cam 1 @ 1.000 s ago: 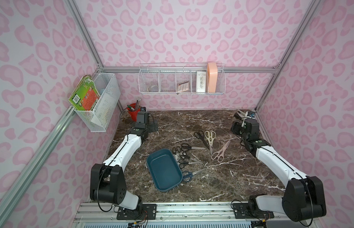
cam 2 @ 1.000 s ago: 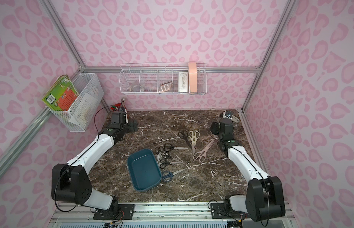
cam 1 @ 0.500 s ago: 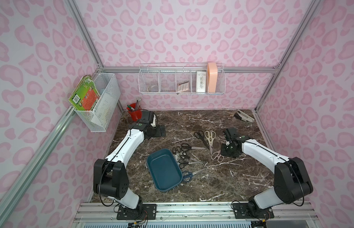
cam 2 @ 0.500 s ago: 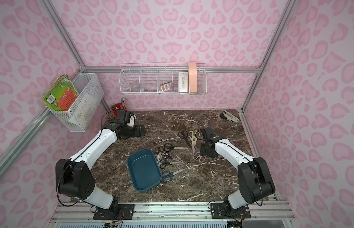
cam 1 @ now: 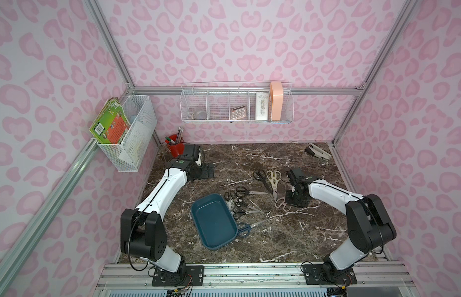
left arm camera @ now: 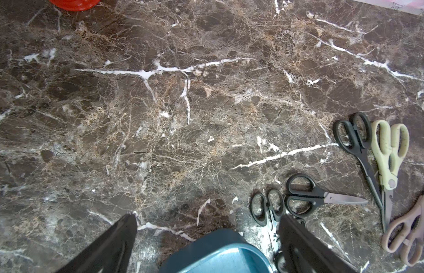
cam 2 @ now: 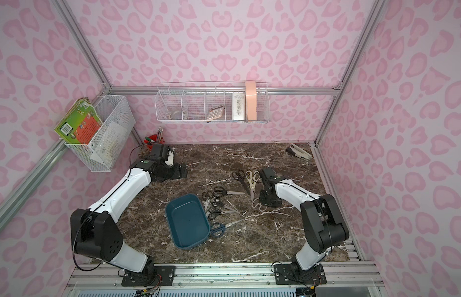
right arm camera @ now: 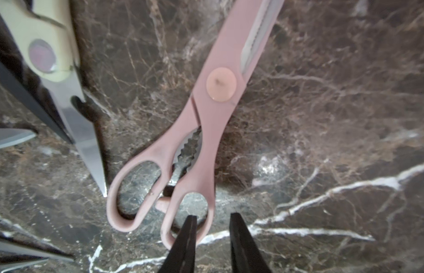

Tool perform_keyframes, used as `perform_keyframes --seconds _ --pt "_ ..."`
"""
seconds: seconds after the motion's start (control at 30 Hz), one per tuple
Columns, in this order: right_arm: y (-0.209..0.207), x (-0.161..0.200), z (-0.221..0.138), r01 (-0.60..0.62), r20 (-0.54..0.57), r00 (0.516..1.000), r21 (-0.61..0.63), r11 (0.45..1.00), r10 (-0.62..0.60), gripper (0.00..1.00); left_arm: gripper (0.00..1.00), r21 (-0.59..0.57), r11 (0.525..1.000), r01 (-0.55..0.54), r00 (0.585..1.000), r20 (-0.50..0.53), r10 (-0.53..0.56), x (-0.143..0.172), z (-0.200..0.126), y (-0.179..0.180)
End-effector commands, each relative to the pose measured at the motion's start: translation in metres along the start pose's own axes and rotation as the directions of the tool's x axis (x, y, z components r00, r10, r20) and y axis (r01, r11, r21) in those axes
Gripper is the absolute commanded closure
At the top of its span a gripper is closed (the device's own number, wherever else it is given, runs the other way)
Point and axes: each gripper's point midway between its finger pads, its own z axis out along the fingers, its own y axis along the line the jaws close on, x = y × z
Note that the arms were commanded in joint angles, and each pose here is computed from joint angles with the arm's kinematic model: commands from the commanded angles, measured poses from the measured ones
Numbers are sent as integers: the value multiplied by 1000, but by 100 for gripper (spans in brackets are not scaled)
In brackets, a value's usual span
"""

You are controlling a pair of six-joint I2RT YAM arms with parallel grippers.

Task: Put the scissors into the storage box
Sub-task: Pick up the scissors from the center of the board.

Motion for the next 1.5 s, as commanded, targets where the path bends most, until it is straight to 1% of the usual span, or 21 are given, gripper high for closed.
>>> perform_keyframes --seconds 0.0,0.03,0.1,0.2,0.67,0.73,0.9,1.0,1.1,1.2,1.47 --pt "0 -4 2 0 21 1000 13 1000 0 72 1 -9 1000 1 1000 -6 -1 2 -1 2" --pt "-1 -5 3 1 21 1000 20 1000 -1 75 1 -11 1000 1 1000 -6 -1 2 -1 2" --pt "0 -5 5 -1 17 1000 22 1000 1 76 1 -15 1000 -1 1000 -4 1 2 -2 3" --pt "2 -4 8 1 14 1000 24 1000 -1 82 1 -22 1000 -5 1000 -2 5 2 -2 4" --pt "0 7 23 -15 -9 1000 35 999 16 83 1 -28 1000 -5 1000 1 5 2 -3 5" --pt "-1 8 25 -18 -11 1000 39 999 19 90 1 -29 1000 -5 1000 3 5 1 -3 5" --pt "-2 9 27 -16 -13 1000 44 999 16 100 1 -37 999 -7 1000 2 7 2 -3 7" --pt "-5 8 24 -10 -6 1000 60 998 10 100 1 -39 999 -6 1000 2 6 1 -2 7" --pt "-10 4 15 -9 9 1000 83 996 8 100 1 -49 999 -8 1000 3 8 2 -1 9" --pt "-16 -5 -3 -5 48 999 95 995 1 100 1 -49 999 -6 1000 0 6 2 0 9" --pt "-1 -28 -58 41 188 981 19 999 -44 100 1 -26 1000 18 999 -35 -19 8 17 5"
